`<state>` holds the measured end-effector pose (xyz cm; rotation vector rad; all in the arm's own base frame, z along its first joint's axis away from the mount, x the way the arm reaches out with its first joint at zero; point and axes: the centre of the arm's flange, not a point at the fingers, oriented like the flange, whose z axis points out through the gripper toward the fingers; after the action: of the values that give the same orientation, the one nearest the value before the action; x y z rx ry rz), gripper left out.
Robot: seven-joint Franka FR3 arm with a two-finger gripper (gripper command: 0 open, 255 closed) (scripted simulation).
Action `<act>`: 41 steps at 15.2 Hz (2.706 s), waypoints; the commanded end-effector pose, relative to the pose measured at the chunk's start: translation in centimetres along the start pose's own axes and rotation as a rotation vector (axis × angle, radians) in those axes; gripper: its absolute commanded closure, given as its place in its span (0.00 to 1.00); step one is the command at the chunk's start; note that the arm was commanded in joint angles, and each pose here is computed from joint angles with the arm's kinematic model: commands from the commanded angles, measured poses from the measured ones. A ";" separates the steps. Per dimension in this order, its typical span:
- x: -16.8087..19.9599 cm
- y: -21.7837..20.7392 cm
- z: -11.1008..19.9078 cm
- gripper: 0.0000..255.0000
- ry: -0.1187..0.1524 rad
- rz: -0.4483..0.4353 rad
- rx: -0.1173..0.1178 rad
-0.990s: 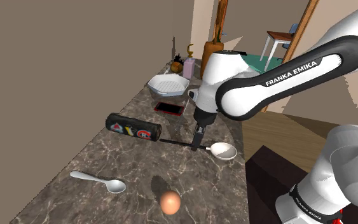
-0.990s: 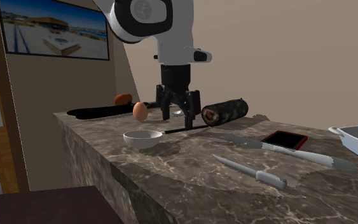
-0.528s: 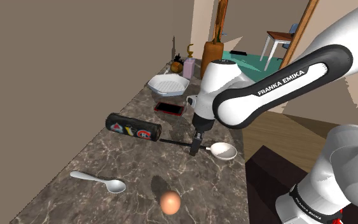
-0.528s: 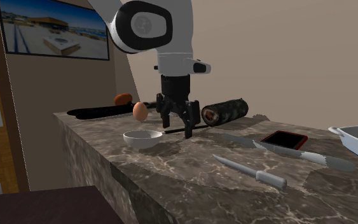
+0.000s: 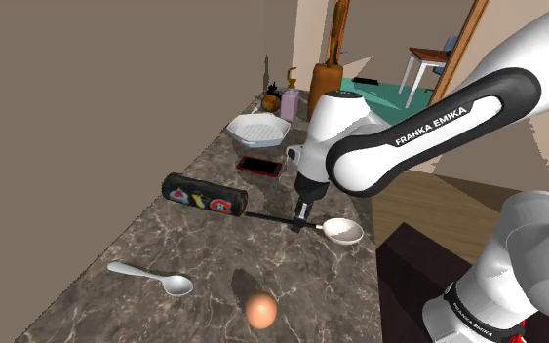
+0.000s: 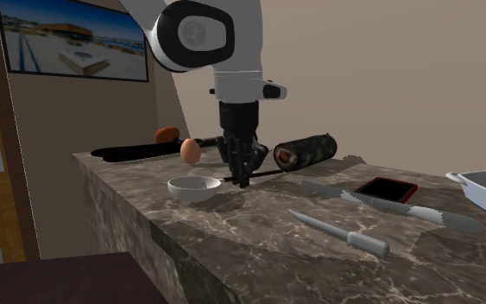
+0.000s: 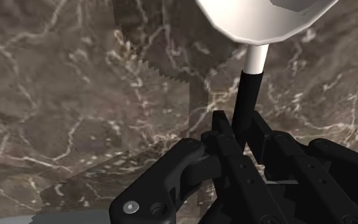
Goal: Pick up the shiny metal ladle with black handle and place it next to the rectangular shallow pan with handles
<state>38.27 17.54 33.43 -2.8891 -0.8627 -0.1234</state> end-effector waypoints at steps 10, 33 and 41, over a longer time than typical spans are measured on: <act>0.1 -0.3 -1.4 1.00 -0.003 -0.002 0.001; 0.9 4.1 -11.6 1.00 -0.003 -0.002 0.001; 0.4 14.5 -12.7 1.00 -0.003 -0.002 0.001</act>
<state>45.56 5.43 44.21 -2.8890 -0.8634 -0.1186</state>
